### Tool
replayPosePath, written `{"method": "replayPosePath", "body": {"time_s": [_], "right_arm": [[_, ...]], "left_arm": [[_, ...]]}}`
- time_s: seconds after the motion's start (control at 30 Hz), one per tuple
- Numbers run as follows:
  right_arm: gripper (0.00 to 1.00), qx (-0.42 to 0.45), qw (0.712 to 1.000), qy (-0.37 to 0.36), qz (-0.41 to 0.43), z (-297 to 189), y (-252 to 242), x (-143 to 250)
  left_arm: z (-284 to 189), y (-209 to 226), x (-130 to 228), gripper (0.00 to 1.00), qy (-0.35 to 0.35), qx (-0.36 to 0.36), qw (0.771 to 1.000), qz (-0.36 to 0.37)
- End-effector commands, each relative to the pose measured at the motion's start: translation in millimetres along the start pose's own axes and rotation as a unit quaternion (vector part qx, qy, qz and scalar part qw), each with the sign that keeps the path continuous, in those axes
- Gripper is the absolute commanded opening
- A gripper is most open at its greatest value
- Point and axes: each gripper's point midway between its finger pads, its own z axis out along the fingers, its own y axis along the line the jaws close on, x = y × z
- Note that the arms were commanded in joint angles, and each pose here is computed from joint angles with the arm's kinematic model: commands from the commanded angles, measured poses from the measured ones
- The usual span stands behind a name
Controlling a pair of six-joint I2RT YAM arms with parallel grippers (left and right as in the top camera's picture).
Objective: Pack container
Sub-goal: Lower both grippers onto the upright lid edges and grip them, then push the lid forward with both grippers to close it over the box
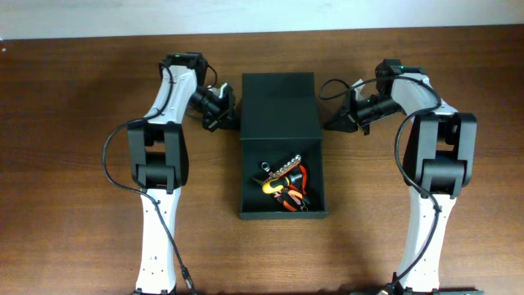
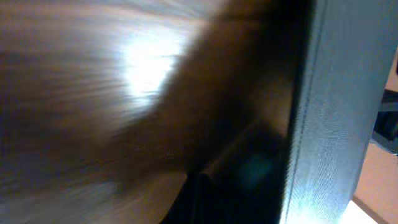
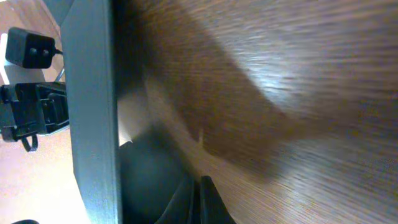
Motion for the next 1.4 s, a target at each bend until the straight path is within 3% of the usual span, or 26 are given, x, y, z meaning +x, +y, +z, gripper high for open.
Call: {"method": "replayPosePath", "body": {"time_s": [0.0,0.6,1.37], "right_arm": [[0.04,-0.009,1.0,0.016,-0.014,14.7,10.3,7.2],[0.04,-0.013,0.999,0.02,-0.043,39.4,29.9,8.3],[0.04,-0.19,0.98,0.019,-0.049,-2.7,69.4,-0.9]], "left_arm": [[10.0,0.5,0.6,0.02,0.01,0.003,1.0,0.009],[11.0,-3.1,-6.8,0.02,-0.004,0.009,1.0,0.024],[-20.1,-58.5,-4.9,0.02,-0.005,0.203,0.973,0.11]]}}
